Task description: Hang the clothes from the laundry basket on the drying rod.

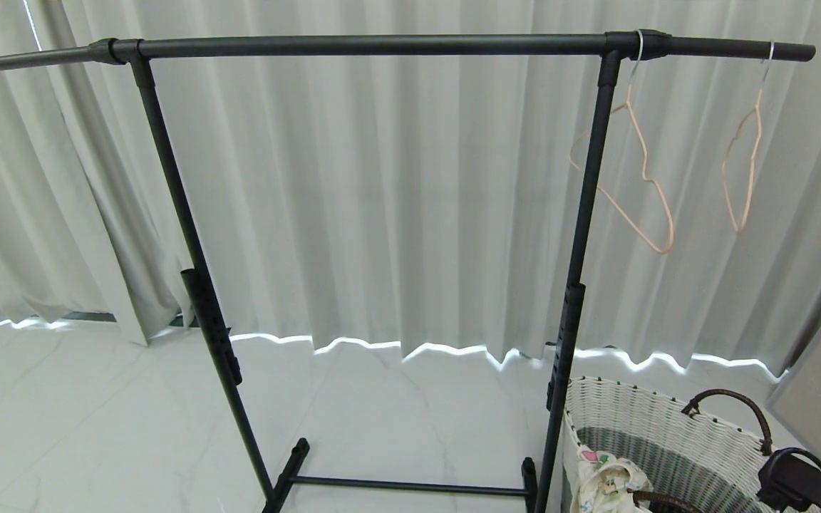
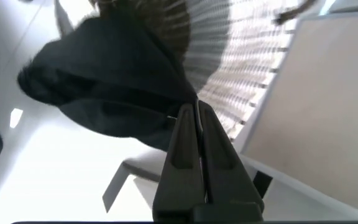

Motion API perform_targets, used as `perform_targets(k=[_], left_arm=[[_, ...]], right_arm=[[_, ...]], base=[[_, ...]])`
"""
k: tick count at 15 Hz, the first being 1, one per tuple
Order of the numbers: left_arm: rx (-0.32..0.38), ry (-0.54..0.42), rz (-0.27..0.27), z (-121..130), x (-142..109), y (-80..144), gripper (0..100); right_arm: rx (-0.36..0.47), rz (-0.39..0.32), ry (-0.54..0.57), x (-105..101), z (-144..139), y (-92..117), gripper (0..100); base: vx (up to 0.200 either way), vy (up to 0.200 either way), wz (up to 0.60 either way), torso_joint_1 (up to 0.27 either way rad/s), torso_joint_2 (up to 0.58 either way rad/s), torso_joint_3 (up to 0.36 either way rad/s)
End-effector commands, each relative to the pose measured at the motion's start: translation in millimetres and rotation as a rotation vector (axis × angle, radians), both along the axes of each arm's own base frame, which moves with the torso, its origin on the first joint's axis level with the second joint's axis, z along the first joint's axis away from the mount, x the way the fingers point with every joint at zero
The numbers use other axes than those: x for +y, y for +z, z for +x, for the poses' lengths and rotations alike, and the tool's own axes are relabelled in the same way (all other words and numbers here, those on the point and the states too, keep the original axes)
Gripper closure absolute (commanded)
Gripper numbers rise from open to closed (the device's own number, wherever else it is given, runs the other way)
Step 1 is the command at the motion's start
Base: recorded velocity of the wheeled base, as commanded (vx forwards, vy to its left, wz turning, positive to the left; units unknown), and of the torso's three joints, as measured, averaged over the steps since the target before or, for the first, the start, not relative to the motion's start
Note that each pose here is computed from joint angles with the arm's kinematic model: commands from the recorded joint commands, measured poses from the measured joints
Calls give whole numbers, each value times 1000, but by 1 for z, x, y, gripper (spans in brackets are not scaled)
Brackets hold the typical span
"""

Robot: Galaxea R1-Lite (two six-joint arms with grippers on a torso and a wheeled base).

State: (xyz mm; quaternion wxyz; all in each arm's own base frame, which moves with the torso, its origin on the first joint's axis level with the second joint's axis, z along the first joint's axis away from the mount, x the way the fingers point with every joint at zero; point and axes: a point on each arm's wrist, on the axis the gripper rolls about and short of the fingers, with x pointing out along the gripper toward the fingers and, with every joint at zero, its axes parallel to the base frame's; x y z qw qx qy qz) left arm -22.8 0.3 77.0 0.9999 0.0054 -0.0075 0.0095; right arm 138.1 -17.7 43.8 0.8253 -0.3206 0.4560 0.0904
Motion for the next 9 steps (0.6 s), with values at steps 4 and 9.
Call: perform_targets(k=[4,9], left_arm=[[0,1,0,0,0,0,0],[0,1,0,0,0,0,0]], right_arm=[[-192,-57,-28,2,-22,48,100],[-140,-46,-23,7,-63,132,100]], base=[[0,0,0,0,0,0],[0,0,0,0,0,0]])
